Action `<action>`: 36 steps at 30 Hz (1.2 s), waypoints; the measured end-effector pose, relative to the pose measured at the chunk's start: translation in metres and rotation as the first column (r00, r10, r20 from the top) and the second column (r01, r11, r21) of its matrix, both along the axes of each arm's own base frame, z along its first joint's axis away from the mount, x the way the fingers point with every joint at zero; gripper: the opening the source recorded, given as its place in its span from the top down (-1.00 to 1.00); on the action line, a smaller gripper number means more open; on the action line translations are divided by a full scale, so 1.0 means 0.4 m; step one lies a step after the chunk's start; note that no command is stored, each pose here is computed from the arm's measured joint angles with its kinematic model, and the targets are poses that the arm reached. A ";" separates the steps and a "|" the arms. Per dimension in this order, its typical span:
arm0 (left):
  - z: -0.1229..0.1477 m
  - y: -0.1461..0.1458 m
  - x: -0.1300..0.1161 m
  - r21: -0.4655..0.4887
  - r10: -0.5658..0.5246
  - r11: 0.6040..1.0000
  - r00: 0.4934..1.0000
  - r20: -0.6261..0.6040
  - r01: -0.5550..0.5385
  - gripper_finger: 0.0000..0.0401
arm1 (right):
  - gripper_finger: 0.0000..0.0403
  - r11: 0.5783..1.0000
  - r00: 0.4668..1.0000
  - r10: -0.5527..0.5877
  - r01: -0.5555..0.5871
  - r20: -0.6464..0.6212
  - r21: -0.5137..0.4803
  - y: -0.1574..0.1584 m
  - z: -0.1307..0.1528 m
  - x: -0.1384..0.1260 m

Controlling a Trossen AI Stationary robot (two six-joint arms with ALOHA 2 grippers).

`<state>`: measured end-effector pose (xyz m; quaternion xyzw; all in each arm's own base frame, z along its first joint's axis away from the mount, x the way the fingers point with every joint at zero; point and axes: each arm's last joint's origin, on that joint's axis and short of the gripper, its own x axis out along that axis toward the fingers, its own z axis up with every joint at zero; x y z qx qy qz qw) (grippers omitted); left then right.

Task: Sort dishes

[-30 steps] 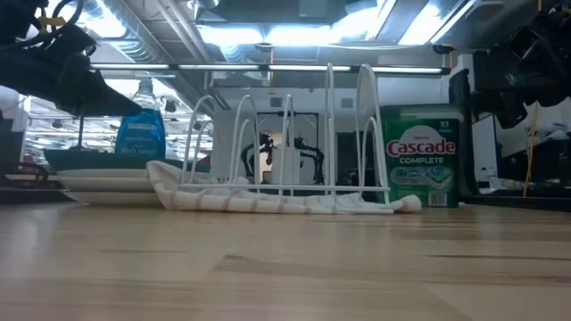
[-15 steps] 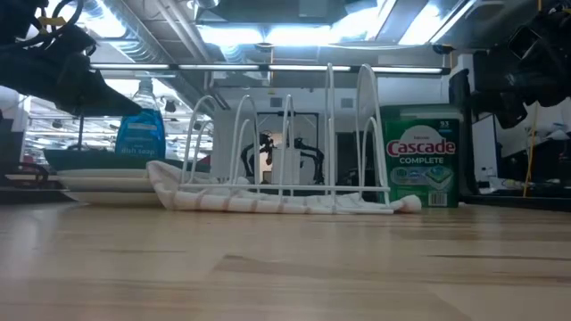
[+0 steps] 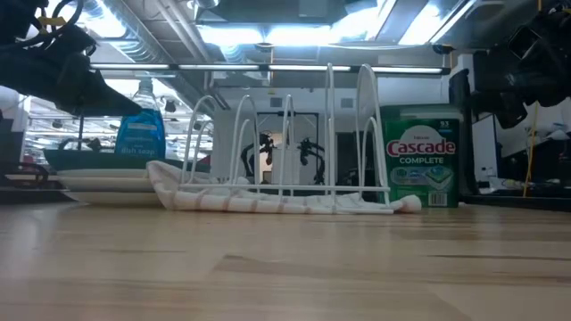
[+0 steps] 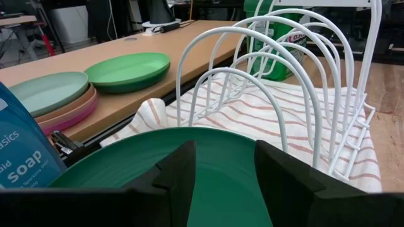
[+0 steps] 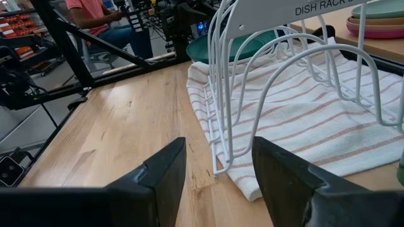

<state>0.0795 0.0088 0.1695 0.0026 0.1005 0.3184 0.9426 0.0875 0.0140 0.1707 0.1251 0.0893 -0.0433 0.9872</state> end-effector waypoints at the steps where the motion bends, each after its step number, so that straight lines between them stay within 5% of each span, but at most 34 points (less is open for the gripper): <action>1: 0.000 0.000 0.000 0.000 0.000 1.000 1.000 0.000 0.000 0.24 | 0.08 1.000 1.000 0.000 0.000 0.000 0.000 0.000 0.000 0.000; 12: 0.000 0.000 0.000 0.106 -0.021 0.994 0.996 -0.084 0.030 0.24 | 0.08 1.000 1.000 -0.006 0.006 0.001 -0.001 0.000 0.000 0.000; 21: 0.011 0.000 0.003 -0.131 0.036 0.991 0.989 0.141 -0.018 0.24 | 0.08 1.000 1.000 -0.011 0.011 0.001 -0.002 -0.001 0.000 0.000; 28: 0.035 -0.001 0.007 -0.225 0.067 0.974 0.951 0.301 0.002 0.24 | 0.08 1.000 1.000 -0.011 0.011 0.001 -0.002 -0.001 0.000 0.000; 32: 0.051 -0.010 0.014 -0.231 -0.064 0.960 0.929 0.364 0.157 0.24 | 0.08 1.000 1.000 -0.011 0.011 0.001 -0.002 -0.001 0.000 0.000; 36: 0.053 -0.026 0.031 -0.298 -0.226 0.885 0.890 0.396 0.357 0.24 | 0.08 1.000 1.000 -0.012 0.012 0.002 -0.002 -0.001 0.000 0.000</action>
